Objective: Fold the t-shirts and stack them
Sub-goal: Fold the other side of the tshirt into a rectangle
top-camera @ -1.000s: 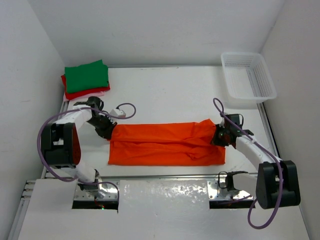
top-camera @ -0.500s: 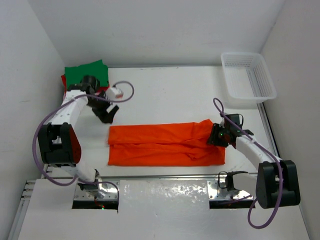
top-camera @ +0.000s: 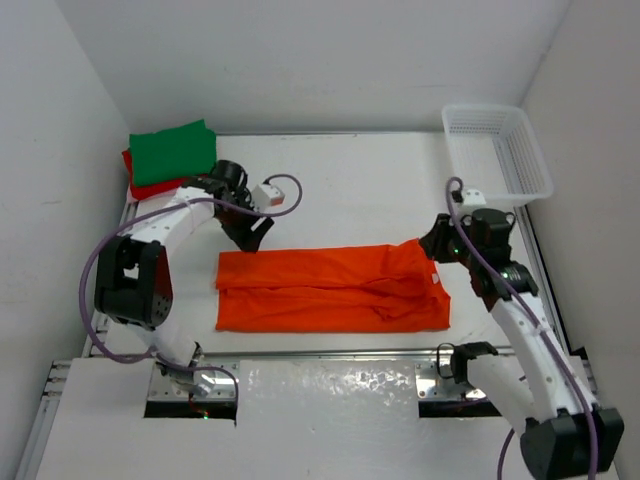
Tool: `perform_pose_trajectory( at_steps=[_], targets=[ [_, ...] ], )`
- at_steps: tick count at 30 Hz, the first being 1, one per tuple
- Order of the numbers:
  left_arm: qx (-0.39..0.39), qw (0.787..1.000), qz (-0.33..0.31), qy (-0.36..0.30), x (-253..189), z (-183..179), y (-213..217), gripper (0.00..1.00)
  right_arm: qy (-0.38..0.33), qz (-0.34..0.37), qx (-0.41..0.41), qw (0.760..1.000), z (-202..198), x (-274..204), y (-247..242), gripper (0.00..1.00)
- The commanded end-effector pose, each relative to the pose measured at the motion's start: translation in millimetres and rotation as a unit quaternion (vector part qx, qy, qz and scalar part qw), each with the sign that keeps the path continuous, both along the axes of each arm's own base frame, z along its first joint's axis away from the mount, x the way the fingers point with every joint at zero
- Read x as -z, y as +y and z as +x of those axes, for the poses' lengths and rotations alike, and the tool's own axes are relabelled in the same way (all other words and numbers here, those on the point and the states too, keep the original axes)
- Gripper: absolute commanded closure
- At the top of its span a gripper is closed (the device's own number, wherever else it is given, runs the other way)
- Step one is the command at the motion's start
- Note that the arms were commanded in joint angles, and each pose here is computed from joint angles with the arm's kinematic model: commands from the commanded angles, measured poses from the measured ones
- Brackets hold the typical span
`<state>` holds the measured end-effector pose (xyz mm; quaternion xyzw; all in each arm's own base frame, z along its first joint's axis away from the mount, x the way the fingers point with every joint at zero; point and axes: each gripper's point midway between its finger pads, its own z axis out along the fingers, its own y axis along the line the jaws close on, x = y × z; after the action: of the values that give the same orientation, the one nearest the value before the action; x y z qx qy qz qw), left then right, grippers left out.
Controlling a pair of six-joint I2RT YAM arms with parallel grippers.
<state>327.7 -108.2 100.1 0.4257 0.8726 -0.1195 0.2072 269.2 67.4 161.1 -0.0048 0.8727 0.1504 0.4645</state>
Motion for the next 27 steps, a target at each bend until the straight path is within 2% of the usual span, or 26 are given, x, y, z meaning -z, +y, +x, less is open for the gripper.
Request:
perform_pose_trajectory(
  at_steps=[1, 2, 3, 8, 13, 16, 24, 27],
  targets=[
    [-0.059, 0.998, 0.031, -0.018, 13.8, 4.6, 17.9, 0.36, 0.018, 0.015, -0.087, 0.996, 14.0, 10.9, 42.2, 0.76],
    [-0.063, 0.997, 0.033, -0.015, 17.7, 3.0, 19.4, 0.36, 0.061, -0.001, -0.079, 0.995, 21.1, 35.7, 42.3, 0.8],
    [-0.071, 0.997, 0.037, -0.012, 24.1, 0.0, 21.8, 0.36, 0.075, -0.005, -0.081, 0.994, 25.4, 42.9, 46.4, 0.85],
    [-0.086, 0.995, 0.048, 0.002, 45.7, -8.1, 27.8, 0.38, 0.137, 0.007, -0.108, 0.985, 37.0, 84.6, 69.7, 0.92],
    [-0.099, 0.992, 0.07, 0.021, 67.4, -9.6, 35.2, 0.39, 0.201, 0.0, -0.128, 0.971, 11.6, 125.7, 75.9, 0.97],
    [-0.098, 0.992, 0.077, 0.03, 74.0, -9.9, 36.6, 0.39, 0.202, 0.023, -0.151, 0.967, -6.9, 128.6, 86.2, 1.0],
    [-0.1, 0.991, 0.083, 0.02, 70.0, -3.9, 38.4, 0.39, 0.244, 0.034, -0.18, 0.952, -54.3, 144.0, 93.1, 1.0],
    [-0.1, 0.992, 0.078, 0.011, 62.5, -1.3, 36.8, 0.39, 0.227, 0.034, -0.195, 0.953, -60.5, 135.4, 97.7, 1.0]
  ],
)
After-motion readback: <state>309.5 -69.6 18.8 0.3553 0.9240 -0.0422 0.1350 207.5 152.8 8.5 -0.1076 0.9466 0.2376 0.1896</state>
